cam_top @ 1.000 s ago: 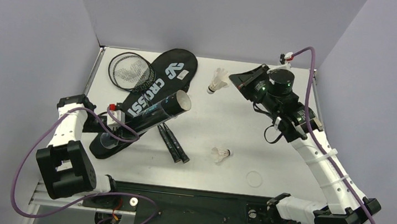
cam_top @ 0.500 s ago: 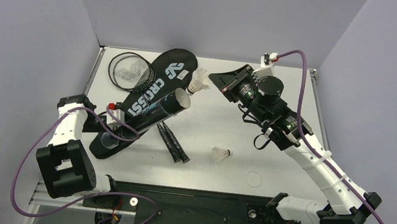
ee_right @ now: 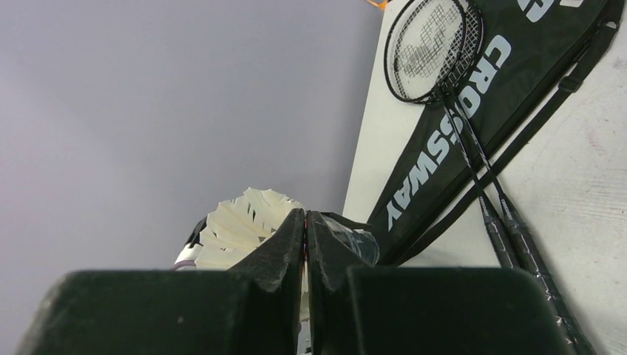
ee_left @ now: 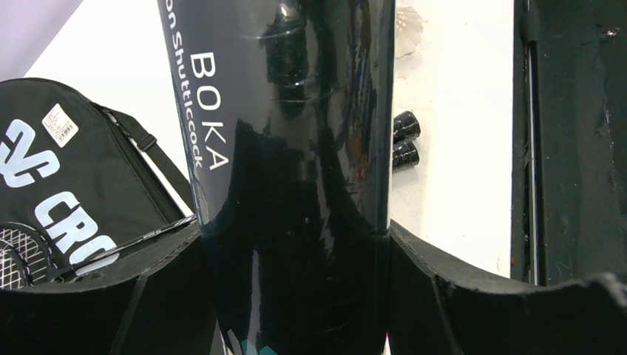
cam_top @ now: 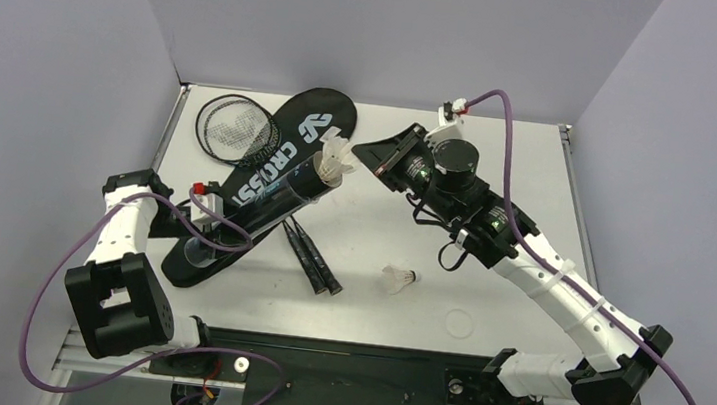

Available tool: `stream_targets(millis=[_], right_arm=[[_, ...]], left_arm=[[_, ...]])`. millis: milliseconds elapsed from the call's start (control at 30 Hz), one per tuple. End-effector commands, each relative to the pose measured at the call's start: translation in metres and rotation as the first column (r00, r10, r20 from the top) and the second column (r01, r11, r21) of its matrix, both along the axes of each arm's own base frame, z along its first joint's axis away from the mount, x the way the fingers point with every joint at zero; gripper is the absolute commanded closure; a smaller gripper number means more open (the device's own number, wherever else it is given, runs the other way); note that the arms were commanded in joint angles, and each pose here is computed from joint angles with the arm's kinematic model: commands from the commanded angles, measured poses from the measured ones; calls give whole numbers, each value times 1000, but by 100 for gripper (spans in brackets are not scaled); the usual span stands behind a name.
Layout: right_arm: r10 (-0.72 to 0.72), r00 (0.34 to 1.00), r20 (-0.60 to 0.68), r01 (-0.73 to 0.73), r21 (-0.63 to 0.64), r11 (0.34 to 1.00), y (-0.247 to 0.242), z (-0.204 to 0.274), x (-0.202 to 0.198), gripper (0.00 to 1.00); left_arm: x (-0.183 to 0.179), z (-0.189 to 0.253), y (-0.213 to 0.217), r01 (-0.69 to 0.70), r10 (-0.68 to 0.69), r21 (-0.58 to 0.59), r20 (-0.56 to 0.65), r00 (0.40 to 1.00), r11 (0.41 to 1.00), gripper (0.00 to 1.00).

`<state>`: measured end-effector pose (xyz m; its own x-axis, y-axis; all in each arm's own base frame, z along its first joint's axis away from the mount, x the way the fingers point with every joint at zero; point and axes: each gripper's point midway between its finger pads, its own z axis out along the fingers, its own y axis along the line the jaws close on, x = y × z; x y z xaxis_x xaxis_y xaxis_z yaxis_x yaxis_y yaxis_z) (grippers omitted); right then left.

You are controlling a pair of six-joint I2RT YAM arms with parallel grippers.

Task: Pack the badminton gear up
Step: Place the shuttlecock at the shuttle tube.

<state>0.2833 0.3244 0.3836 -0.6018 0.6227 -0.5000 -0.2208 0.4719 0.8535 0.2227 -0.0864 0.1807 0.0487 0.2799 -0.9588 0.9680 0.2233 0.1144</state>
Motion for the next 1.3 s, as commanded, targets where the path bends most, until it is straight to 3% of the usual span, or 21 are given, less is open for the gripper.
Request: stream_targets(millis=[0, 100, 267, 400, 733, 1267], right_arm=[[15, 999, 42, -15, 15, 1000, 9, 8, 1, 100], [63, 997, 33, -63, -20, 998, 20, 0, -2, 97], [141, 990, -7, -140, -110, 984, 24, -17, -11, 68], [190, 982, -9, -189, -164, 968, 20, -18, -18, 57], [232, 973, 1, -229, -134, 964, 4, -4, -17, 55], [311, 941, -135, -335, -238, 911, 25, -47, -23, 59]], left_arm=[[3, 24, -6, -30, 30, -80, 2, 1000, 996, 80], [3, 25, -6, -28, 29, -78, 3, 1000, 997, 80], [3, 25, -5, -27, 28, -73, 7, 1000, 997, 80], [3, 23, -5, -27, 27, -74, -1, 1000, 997, 80], [2, 23, -6, -25, 25, -73, -3, 1000, 997, 80], [4, 26, -5, -25, 25, -67, 10, 1000, 997, 80]])
